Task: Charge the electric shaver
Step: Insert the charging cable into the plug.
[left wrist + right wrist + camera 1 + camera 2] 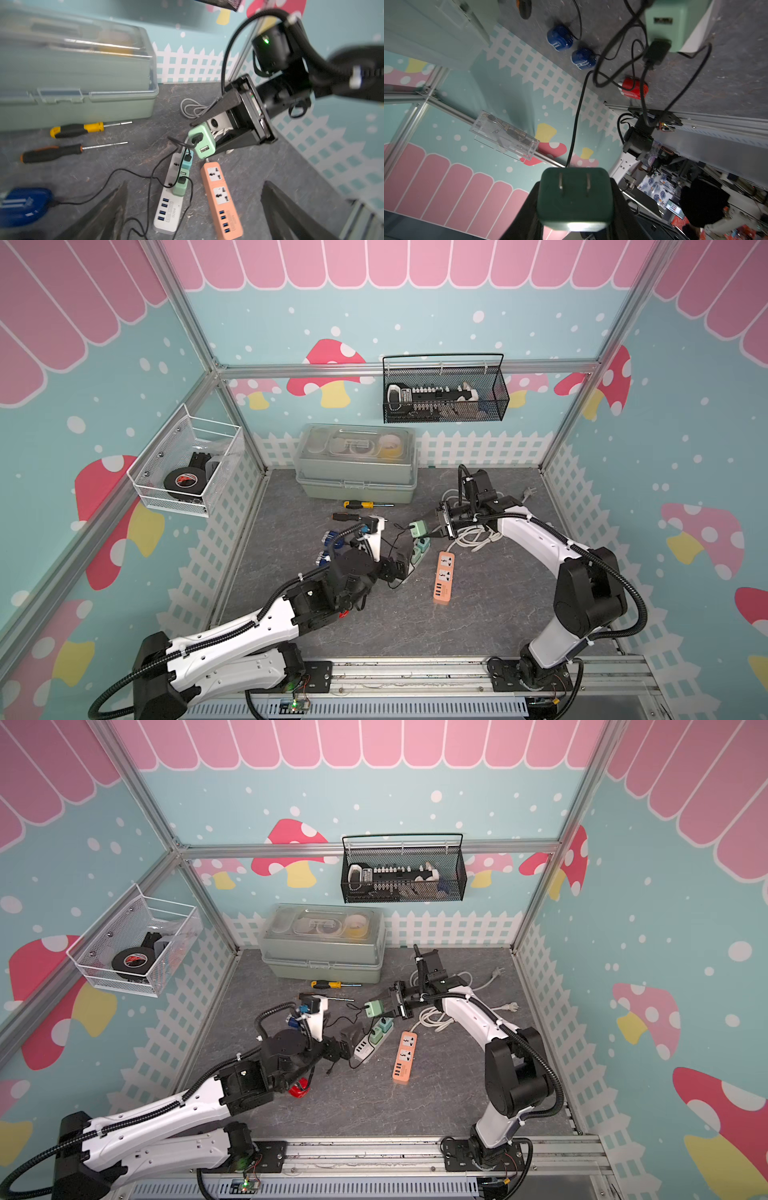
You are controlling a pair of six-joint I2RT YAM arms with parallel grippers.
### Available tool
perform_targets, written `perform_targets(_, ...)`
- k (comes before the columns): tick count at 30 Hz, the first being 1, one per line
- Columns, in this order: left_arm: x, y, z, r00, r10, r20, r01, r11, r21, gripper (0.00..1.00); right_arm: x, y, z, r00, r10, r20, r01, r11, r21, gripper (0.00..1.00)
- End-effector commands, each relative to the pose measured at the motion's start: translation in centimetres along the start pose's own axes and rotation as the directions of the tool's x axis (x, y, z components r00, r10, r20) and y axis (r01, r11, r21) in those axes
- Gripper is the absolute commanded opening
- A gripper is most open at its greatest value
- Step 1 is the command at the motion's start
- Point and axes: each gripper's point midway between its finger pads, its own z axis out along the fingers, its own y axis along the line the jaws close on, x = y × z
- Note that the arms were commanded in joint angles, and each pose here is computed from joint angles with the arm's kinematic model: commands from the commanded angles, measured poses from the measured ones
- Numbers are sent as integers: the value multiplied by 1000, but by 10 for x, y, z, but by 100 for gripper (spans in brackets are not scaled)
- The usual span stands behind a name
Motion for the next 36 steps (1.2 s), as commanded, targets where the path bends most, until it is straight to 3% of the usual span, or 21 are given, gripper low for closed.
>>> perform_targets(1,17,12,6,880,-466,-90,469,883,22,85,0,60,-8,997,63,49,-50,969,-242,0)
perform_targets(3,13,17,15,821,-566,-79,569,821,40,74,-1,67,-8,996,75,43,-61,962,-264,0)
perform_targets(4,11,18,20,814,-576,-74,579,814,34,73,0,69,-8,996,75,41,-62,962,-266,0)
perform_targets(10,-5,13,54,845,-528,-81,532,846,37,73,6,68,-8,996,82,32,-71,964,-257,0)
perform_targets(13,-14,9,68,890,-452,-59,455,889,49,73,9,68,-10,996,86,31,-75,962,-261,0)
perform_targets(18,-21,1,92,923,-384,-34,385,920,76,75,15,71,-9,997,76,6,-72,963,-259,0)
perform_targets(28,-28,21,129,944,-331,-10,331,943,29,71,23,76,-9,998,65,-23,-69,960,-273,0)
perform_targets(32,-31,16,136,941,-339,-19,339,938,71,60,25,79,-9,998,60,-34,-67,957,-281,0)
perform_targets(36,-33,5,141,939,-342,-37,344,931,120,57,26,80,-8,998,58,-39,-66,958,-279,0)
